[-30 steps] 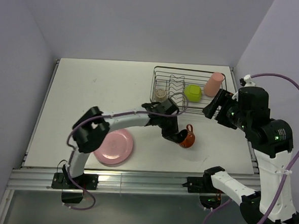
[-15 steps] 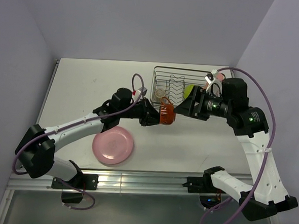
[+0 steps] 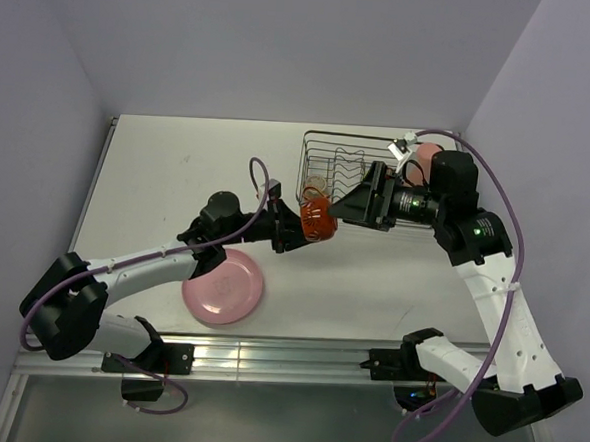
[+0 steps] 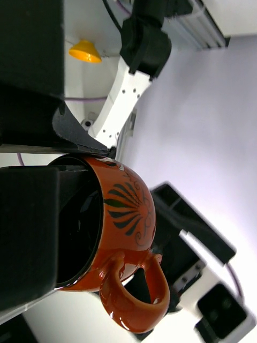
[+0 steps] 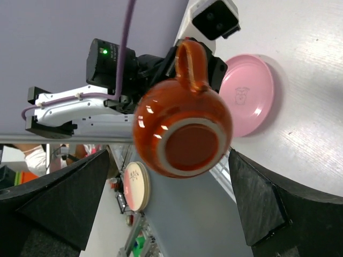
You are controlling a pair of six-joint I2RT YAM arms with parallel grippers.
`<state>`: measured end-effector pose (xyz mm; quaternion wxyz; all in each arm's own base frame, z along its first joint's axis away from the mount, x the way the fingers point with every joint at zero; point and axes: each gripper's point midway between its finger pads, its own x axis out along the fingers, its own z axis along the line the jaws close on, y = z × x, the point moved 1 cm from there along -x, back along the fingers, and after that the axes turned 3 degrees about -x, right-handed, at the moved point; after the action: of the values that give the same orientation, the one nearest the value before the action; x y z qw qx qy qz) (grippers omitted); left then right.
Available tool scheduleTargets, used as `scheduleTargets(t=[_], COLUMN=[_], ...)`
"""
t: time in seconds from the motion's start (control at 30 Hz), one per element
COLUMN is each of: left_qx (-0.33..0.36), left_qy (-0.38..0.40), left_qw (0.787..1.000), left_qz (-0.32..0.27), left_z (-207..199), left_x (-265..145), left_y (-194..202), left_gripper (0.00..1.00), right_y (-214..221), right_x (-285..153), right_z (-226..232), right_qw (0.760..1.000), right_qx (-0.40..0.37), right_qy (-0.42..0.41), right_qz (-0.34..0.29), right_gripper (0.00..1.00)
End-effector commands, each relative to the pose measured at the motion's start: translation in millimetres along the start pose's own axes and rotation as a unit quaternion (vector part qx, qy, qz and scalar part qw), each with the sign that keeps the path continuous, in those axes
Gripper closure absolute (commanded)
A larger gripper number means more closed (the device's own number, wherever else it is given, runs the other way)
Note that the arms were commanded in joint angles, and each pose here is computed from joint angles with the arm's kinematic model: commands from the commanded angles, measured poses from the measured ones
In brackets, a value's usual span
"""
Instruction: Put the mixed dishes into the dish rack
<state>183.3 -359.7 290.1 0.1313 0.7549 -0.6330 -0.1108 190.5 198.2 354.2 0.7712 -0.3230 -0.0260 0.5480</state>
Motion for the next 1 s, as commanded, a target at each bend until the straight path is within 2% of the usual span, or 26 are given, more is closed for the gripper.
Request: scheduleTargets(t=[0.0,0.27,0.73,0.97], left_qx=[0.045,0.048,0.045,0.044], left_qy=[0.115,0.131,0.131,0.128], left_qw=[0.992,0.989,0.989,0.989], left_qz=[0.041,0.046,0.051,0.053], left_z=[-63.9,-74.8,-69.2,-67.8], left_x=[-15.1,-16.0,-13.6,-10.5], left_y=[32.6,36.1,45.2,47.4], left_gripper=[1.00,1.00,1.00,1.00], right_y=[-4.3,-3.1,-5.9,-4.6], right_x=[0.3,3.1,7.6,10.7], right_z=[12.7,15.2,31.3,31.7], right_qw=[0.999,0.998,0.994,0.995], right_qx=[-0.018,-0.010,0.016,0.008], right_qy=[-0.043,-0.065,-0.110,-0.098], right_qz=[-0.007,-0.005,-0.009,0.000], right_gripper=[0.00,0.00,0.00,0.00])
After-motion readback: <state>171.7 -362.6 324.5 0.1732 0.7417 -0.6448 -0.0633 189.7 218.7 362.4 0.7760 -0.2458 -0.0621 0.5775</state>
